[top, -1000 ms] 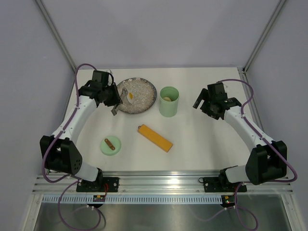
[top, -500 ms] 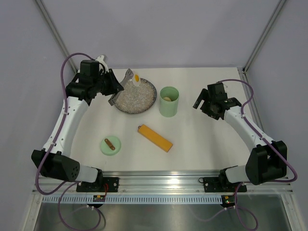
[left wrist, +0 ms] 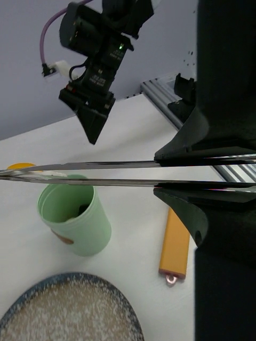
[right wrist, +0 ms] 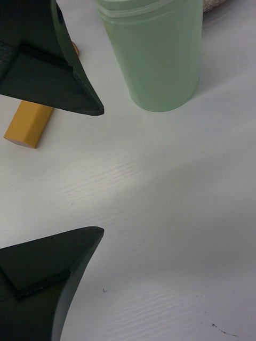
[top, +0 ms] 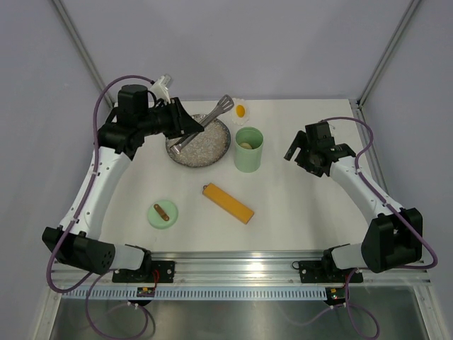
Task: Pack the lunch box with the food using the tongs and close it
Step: Place the fake food in the packing box.
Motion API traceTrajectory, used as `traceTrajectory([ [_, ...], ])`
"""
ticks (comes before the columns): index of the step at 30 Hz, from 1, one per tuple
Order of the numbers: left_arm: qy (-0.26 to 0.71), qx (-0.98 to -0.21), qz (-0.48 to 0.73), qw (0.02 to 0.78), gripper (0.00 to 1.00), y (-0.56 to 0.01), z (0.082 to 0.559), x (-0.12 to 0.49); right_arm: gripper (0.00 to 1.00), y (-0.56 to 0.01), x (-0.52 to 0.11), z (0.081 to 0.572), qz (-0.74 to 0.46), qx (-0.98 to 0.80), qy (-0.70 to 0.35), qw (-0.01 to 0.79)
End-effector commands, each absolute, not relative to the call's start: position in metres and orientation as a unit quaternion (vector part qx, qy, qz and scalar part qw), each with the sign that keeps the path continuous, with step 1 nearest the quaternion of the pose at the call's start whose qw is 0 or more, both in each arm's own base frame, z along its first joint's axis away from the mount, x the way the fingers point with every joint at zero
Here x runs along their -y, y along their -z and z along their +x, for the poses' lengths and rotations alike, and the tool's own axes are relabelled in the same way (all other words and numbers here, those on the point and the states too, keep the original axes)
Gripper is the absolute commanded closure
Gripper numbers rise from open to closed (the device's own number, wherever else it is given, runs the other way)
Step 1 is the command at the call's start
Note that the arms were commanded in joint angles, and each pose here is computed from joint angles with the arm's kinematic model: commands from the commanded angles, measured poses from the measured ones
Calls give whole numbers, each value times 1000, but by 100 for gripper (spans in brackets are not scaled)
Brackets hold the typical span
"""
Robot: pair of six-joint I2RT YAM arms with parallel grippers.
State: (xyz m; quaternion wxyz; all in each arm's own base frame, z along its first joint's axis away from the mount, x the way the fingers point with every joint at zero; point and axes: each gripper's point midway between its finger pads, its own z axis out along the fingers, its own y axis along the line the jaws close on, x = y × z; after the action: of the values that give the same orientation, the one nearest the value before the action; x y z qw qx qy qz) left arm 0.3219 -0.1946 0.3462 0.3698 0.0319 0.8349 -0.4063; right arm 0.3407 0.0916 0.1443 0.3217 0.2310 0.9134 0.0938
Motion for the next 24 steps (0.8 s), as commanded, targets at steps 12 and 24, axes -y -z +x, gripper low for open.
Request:
traceTrajectory([
  [12,479,-808,101,327,100,-338,308,244,7,-162,-85,337,240,-903,-95,344],
  [24,446,-835,79,313,100,-297,332,243,7,-159,-85,338,239,-905,-92,341],
])
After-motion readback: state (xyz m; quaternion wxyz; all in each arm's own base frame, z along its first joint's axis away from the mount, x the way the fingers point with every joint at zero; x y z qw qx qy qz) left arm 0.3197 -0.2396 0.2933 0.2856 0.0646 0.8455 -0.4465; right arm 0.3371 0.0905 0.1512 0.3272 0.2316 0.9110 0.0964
